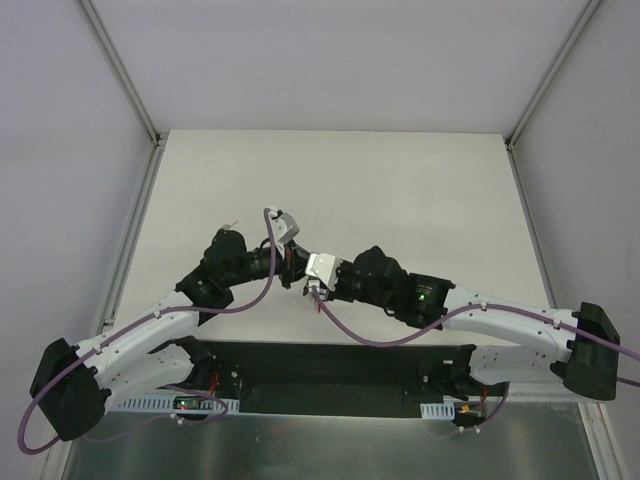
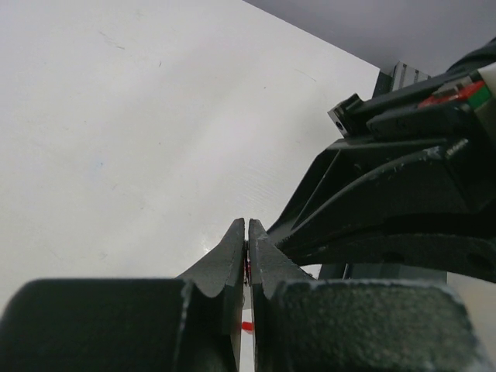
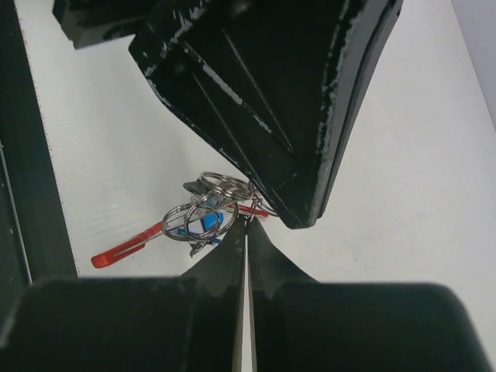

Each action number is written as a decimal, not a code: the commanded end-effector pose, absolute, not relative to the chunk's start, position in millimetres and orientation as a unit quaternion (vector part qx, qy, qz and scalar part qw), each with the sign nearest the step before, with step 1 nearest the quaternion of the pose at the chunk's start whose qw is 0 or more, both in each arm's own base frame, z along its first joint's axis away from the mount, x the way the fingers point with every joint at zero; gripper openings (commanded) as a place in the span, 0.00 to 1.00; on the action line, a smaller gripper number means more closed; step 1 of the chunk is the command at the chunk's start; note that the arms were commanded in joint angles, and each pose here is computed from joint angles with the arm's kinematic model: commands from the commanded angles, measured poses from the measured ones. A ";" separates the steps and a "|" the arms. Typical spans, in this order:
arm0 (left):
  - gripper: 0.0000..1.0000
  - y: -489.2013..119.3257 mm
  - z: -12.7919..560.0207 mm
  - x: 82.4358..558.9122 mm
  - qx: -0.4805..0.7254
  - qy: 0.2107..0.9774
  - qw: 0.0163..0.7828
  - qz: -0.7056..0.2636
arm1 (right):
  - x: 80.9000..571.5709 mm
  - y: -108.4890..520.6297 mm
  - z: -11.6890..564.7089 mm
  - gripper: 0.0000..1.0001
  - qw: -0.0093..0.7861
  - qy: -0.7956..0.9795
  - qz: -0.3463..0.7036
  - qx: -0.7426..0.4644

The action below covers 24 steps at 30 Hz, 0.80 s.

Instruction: Put the keys on the keyring

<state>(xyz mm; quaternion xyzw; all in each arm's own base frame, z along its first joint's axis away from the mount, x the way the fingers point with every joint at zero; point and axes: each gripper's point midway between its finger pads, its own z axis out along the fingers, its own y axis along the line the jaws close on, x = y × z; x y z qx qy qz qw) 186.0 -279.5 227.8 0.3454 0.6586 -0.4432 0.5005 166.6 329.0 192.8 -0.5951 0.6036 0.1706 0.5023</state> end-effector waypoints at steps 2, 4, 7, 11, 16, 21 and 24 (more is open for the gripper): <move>0.00 -291.3 299.1 203.0 0.310 0.561 0.597 -0.482 | 167.8 334.5 179.7 0.01 0.501 0.626 0.172 -0.572; 0.00 -292.7 297.1 203.6 0.308 0.561 0.597 -0.483 | 182.2 327.5 186.7 0.01 0.518 0.633 0.142 -0.557; 0.00 -288.0 290.8 204.0 0.303 0.565 0.602 -0.475 | 198.3 314.7 195.8 0.01 0.531 0.640 0.115 -0.543; 0.00 -277.1 274.0 200.5 0.297 0.580 0.604 -0.459 | 210.1 298.7 208.9 0.01 0.531 0.634 0.084 -0.555; 0.29 -262.1 240.8 191.0 0.292 0.622 0.578 -0.440 | 215.4 293.6 218.1 0.01 0.517 0.618 0.046 -0.591; 0.39 -254.1 237.5 185.8 0.305 0.638 0.569 -0.420 | 205.3 300.7 219.4 0.01 0.477 0.607 0.056 -0.632; 0.42 -255.7 239.0 187.9 0.320 0.652 0.552 -0.409 | 201.1 304.7 217.9 0.01 0.467 0.600 0.044 -0.648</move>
